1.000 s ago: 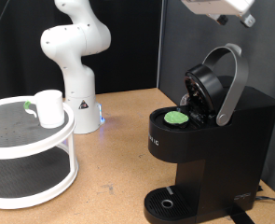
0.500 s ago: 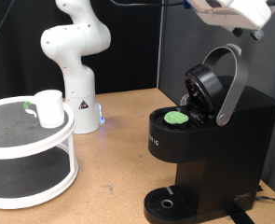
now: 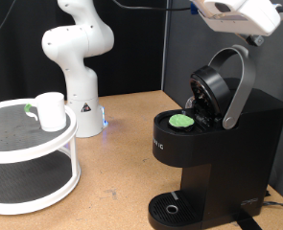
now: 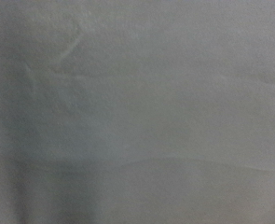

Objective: Make a cup of coffee with the keurig machine

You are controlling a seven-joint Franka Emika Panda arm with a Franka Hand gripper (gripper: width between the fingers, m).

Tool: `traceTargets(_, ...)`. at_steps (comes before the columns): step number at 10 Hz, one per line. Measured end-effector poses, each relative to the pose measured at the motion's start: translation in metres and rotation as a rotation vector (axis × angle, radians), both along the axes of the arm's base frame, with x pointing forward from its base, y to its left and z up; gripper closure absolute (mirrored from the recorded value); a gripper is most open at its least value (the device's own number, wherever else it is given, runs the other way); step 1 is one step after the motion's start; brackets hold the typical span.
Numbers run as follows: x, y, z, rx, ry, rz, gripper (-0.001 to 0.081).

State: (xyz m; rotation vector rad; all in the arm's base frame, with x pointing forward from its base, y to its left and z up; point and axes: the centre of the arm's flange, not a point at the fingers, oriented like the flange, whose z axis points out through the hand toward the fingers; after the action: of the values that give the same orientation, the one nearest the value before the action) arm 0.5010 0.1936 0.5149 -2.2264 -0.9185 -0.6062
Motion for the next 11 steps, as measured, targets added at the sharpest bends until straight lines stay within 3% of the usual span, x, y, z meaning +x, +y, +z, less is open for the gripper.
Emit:
traceTargets(1, 0.000, -0.002, -0.002, -0.014, -0.006, -0.003, 0.0781)
traceTargets(3, 0.001, -0.006, -0.005, -0.028, -0.007, -0.008, 0.0801)
traceTargets(11, 0.003, -0.040, -0.007, -0.017, 0.011, 0.018, 0.0806)
